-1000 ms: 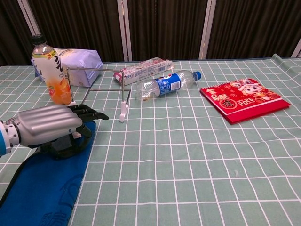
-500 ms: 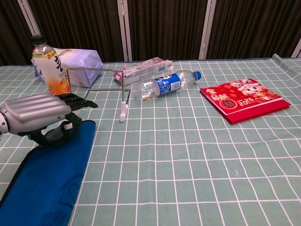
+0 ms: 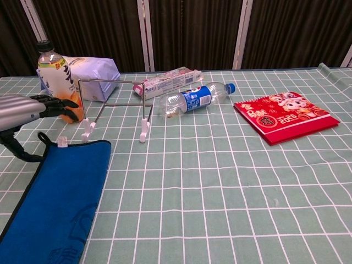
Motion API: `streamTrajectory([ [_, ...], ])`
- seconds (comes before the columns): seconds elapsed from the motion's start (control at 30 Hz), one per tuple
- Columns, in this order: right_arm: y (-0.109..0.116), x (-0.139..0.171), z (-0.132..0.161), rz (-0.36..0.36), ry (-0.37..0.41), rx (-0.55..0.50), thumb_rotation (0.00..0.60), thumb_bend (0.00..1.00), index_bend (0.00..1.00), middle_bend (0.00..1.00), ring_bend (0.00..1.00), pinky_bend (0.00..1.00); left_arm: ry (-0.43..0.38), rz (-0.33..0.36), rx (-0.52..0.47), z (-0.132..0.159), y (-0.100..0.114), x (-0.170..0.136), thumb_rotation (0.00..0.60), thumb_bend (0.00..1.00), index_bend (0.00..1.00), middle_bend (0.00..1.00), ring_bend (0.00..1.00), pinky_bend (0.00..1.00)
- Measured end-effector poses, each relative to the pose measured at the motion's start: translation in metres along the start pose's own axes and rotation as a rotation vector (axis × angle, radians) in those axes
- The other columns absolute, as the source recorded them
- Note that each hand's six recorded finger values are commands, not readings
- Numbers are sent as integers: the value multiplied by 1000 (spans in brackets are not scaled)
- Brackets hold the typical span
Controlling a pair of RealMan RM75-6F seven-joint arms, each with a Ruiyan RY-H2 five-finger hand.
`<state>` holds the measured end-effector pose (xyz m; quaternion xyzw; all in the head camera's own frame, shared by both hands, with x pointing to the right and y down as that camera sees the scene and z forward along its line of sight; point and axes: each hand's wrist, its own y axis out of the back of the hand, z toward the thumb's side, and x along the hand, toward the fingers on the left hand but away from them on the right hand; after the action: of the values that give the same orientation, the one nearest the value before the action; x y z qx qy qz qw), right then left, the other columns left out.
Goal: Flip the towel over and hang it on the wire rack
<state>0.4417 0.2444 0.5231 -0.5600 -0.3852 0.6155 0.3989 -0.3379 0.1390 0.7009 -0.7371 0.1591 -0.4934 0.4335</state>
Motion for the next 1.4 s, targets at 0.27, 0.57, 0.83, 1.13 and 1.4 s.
streamTrajectory([
  [0.27, 4, 3, 1, -12, 9, -9, 600, 0, 30, 0, 0, 0, -63, 64, -7, 7, 17, -29, 600, 128, 0, 226, 149, 68],
  [0.57, 7, 6, 4, -17, 23, -25, 600, 0, 29, 0, 0, 0, -69, 70, -44, 24, 31, -26, 600, 129, 199, 990, 972, 1000],
  [0.83, 4, 4, 1, -5, 15, -23, 600, 0, 30, 0, 0, 0, 25, -52, -108, 28, 31, 10, 600, 167, 302, 1000, 1000, 1000],
  [1.13, -2, -3, -5, 18, -14, -15, 600, 0, 30, 0, 0, 0, 99, -136, -105, 42, 19, 59, 600, 267, 324, 1000, 1000, 1000],
  [1.4, -4, -7, -7, 27, -25, -12, 600, 0, 30, 0, 0, 0, 119, -183, -117, 43, 6, 76, 600, 273, 340, 1000, 1000, 1000],
])
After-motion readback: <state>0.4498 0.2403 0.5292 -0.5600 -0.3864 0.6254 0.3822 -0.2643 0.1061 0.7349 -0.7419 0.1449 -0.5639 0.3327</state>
